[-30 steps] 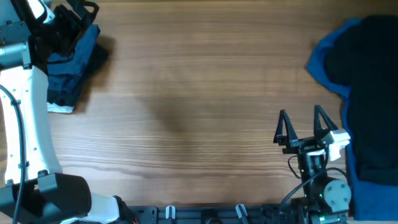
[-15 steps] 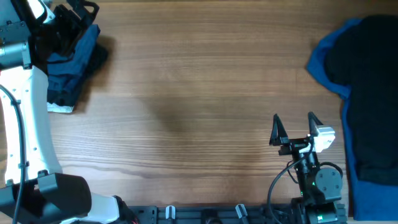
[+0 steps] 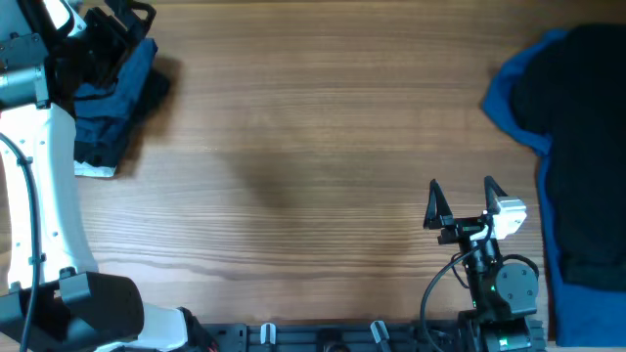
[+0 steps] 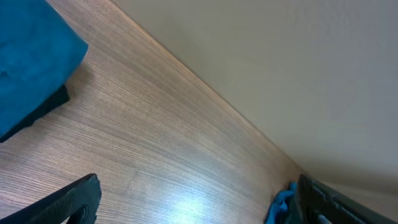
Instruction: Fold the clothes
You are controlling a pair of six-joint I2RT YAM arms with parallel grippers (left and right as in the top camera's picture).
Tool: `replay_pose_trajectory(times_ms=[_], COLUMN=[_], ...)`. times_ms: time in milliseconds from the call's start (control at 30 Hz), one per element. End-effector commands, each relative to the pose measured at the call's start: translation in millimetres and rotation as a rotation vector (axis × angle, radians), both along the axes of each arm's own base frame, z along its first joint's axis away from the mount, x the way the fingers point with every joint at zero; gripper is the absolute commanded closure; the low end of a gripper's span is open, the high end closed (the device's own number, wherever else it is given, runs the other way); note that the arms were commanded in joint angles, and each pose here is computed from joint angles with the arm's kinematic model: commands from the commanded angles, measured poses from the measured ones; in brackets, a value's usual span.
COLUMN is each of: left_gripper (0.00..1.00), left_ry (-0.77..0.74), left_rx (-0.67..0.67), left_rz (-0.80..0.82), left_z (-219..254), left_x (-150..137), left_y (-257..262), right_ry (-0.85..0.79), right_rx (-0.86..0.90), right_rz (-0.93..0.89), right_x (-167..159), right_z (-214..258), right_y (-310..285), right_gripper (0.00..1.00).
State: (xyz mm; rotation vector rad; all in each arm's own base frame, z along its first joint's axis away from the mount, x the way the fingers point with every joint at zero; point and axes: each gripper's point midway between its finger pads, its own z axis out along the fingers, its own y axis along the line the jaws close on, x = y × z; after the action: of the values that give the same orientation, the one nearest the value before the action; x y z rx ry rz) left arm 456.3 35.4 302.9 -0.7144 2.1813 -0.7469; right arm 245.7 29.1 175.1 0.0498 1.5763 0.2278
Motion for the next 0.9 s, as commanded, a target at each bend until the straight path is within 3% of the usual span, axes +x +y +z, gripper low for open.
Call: replay_pose_trajectory(times_ms=[0,133,267,467,567,700,867], left_gripper=[0.00,0.00,0.00,0.00,0.00,0.00,0.00], left_ry=[0.006,-0.015,-0.131,-0.431,-0.513,-0.546,-0.460], left_rx=[0.003,0.009,0.038,0.122,0.123,0.163,0.210], left_rz=[-0.005,-0.006,-0.033,-0.128,-0.172,-0.096,-0.010], left_z=[-5,5,55,163,177,146,42], left_x=[2,-2,-27,-123,-179,-235,-267], left_y=[0,-1,-19,-89,-108,-93,-74], right_ry=[-0.011,-0.011,-0.011,-0.011,-0.011,-0.011,-0.011], right_rx=[-0.016,-0.016,-0.016,-0.016,-0.016,-0.016,-0.016], right_rz=[-0.020,-0.020,-0.020,-0.020,-0.020,-0.020,-0.020], right_x=[0,0,0,0,0,0,0], right_z=[2,2,2,2,2,2,2], right_y=[-4,-4,-4,-4,-4,-4,-4], right_gripper=[0.00,0.00,0.00,0.00,0.00,0.00,0.01])
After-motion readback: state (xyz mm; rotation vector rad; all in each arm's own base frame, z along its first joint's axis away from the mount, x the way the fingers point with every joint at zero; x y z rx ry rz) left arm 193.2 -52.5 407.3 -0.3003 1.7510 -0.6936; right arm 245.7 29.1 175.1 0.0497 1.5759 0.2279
